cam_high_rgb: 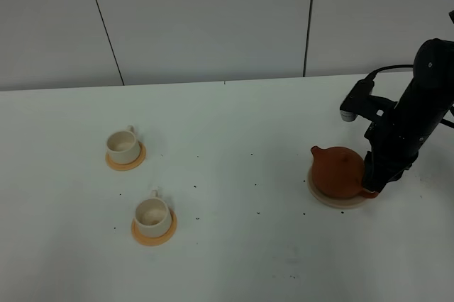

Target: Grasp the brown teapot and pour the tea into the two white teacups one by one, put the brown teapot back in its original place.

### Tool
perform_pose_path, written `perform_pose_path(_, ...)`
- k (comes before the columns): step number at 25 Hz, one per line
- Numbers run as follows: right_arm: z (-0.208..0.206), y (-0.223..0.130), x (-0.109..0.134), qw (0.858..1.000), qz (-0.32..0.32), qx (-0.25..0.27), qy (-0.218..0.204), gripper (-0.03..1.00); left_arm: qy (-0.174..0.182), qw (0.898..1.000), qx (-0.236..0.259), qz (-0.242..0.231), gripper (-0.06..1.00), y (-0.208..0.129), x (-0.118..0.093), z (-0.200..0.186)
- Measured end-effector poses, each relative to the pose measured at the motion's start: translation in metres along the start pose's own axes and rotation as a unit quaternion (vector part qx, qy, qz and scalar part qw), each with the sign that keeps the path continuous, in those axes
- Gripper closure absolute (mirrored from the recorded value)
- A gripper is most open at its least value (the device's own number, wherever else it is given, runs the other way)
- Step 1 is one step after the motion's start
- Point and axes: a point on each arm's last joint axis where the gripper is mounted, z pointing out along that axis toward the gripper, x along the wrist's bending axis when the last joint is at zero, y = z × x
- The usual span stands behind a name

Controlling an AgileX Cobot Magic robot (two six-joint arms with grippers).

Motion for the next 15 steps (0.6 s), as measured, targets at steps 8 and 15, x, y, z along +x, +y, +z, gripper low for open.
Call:
perform_pose_path(8, 0.0003, 0.0002, 0.0, 1.0, 0.001, -0.001, 0.001, 0.74, 0.0, 1.0, 0.0, 0.0, 0.72, 0.0, 0.0, 0.0)
perform_pose_path(15, 0.0003, -0.0001, -0.0012, 1.0, 0.002, -0.002, -0.002, 0.86, 0.0, 1.0, 0.0, 0.0, 0.72, 0.0, 0.0, 0.0)
